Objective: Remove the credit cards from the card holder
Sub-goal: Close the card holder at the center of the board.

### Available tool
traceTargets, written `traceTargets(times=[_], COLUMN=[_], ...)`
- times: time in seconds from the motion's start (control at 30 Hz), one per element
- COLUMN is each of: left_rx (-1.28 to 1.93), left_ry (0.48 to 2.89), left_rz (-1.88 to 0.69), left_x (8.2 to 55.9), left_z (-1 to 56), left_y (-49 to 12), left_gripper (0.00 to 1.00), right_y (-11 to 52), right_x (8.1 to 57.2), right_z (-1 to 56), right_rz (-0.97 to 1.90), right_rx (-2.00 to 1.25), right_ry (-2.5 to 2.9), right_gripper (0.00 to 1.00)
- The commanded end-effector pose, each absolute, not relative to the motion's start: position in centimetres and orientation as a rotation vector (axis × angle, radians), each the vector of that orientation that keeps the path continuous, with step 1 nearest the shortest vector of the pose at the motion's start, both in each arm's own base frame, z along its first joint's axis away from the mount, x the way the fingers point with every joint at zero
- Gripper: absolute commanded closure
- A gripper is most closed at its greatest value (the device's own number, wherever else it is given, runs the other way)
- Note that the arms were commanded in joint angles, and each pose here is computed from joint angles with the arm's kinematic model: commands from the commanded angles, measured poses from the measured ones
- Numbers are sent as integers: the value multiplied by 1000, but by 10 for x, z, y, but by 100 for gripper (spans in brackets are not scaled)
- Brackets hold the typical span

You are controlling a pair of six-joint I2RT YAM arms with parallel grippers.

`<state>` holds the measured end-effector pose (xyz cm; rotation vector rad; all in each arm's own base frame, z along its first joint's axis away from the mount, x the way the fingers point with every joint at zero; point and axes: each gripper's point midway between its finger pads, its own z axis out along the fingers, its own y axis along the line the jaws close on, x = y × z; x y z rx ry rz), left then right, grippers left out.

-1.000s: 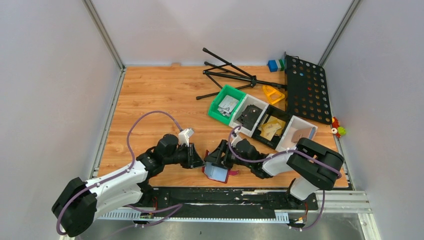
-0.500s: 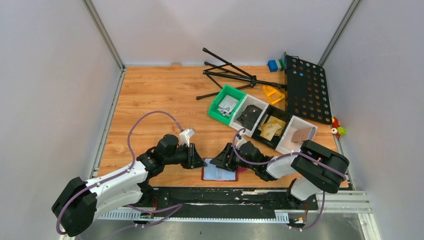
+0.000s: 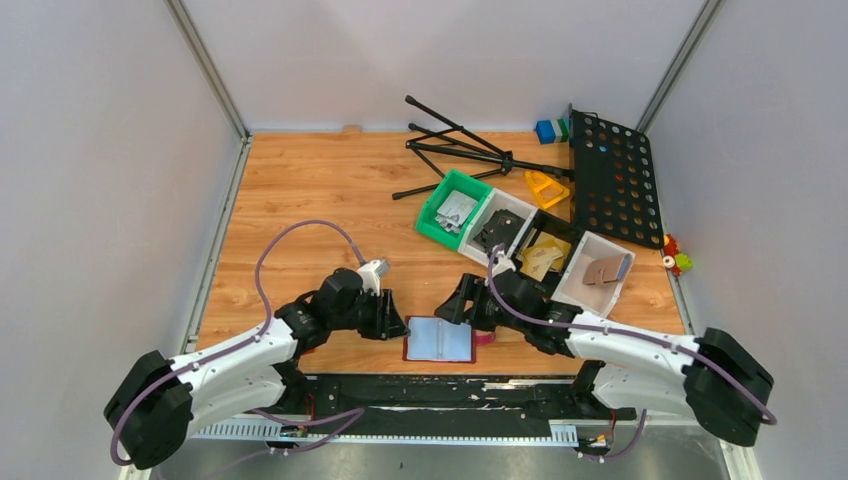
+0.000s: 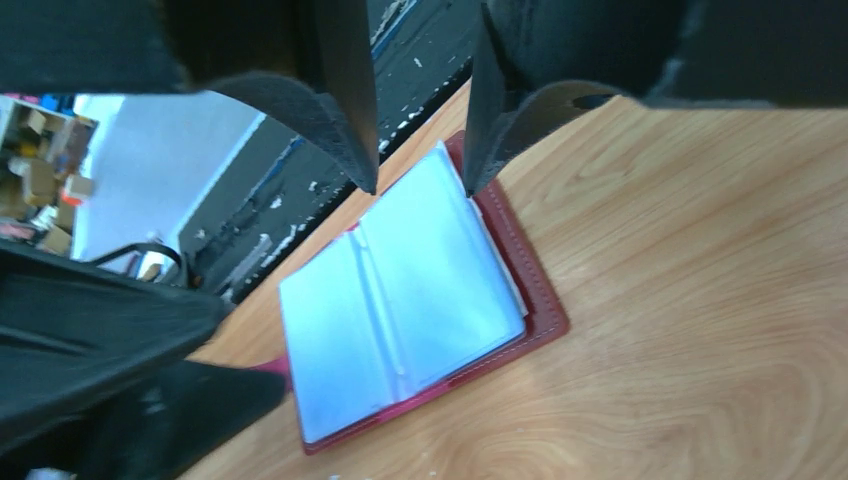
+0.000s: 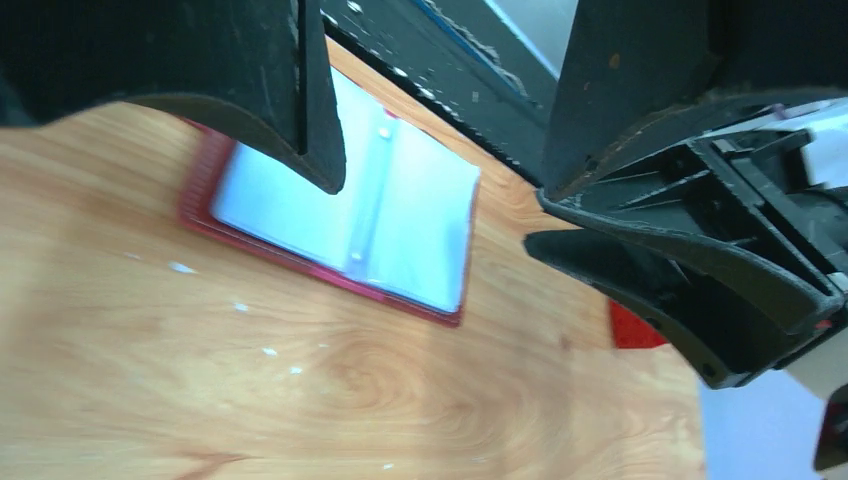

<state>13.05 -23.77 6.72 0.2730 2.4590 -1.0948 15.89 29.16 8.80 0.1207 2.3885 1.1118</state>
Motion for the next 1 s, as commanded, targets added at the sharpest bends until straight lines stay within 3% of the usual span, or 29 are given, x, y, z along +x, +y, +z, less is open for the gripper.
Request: traceTargets(times=[0.0, 0.1, 0.27, 0.43, 0.57, 0.8, 0.97], left_rx=[297, 279, 281, 291, 285, 297, 293], left_ry=[2494, 2517, 2548, 2574, 2586, 2600, 2618], left_rz=[-951, -961, -961, -932, -928, -952, -948], left_x=[136, 132, 128, 128, 128, 128, 128], left_z=[62, 56, 48, 40, 33, 23, 13], left_y=[-231, -235, -242, -247, -251, -259, -262], left_gripper=[52, 50, 49, 49, 52, 61, 66], right_y=[230, 210, 192, 196, 197, 223, 261], right_x=[155, 152, 140, 135, 136, 130, 122], right_z=[71, 69, 51, 41, 34, 50, 93], right_rz=[702, 619, 573, 605, 562, 716, 1037], right_rx=[60, 41, 40, 35, 11, -82, -192], right_ry=[2489, 2497, 2588, 2614, 2647, 2668, 2533], right_gripper=[26, 21, 21, 28, 42, 97, 100])
